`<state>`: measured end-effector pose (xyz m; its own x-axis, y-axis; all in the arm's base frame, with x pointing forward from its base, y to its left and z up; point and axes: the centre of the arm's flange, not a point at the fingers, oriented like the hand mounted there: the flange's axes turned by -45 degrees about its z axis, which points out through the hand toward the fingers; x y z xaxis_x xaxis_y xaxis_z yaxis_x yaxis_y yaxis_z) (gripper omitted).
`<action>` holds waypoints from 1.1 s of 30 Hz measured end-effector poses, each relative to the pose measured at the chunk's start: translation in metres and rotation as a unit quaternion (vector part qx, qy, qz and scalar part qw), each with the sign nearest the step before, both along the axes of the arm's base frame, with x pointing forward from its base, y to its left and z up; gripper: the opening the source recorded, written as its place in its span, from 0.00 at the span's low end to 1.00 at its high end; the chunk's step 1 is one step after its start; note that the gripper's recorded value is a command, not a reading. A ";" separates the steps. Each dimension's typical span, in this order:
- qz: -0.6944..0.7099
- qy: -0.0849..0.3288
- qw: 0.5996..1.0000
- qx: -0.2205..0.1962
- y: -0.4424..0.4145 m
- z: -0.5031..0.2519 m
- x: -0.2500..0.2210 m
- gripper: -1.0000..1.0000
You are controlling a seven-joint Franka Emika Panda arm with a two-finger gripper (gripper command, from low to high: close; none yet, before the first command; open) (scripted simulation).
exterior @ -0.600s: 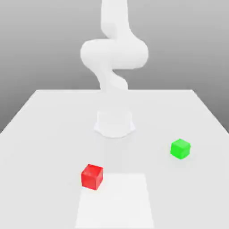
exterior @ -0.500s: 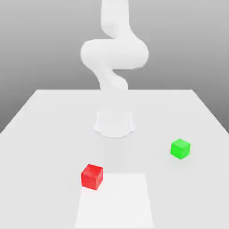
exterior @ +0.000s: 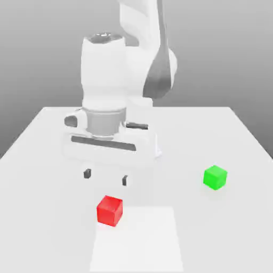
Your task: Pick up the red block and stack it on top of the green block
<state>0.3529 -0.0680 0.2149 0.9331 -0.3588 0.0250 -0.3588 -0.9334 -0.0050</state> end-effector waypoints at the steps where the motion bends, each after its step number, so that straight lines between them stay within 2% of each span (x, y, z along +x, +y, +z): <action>1: -0.003 0.006 1.000 0.001 0.000 -0.014 -0.004 0.50; 6: -0.005 0.012 1.000 0.002 -0.001 -0.062 -0.008 0.50; 7: -0.006 0.012 1.000 0.002 0.000 -0.068 -0.009 0.00; 14: -0.006 0.012 1.000 0.002 0.000 -0.069 -0.009 0.00; 21: -0.006 0.012 1.000 0.002 -0.001 -0.013 -0.009 0.00; 27: 0.196 0.009 0.980 0.010 0.113 0.012 -0.016 0.00; 33: 0.426 0.009 0.905 0.009 0.229 0.027 -0.070 0.00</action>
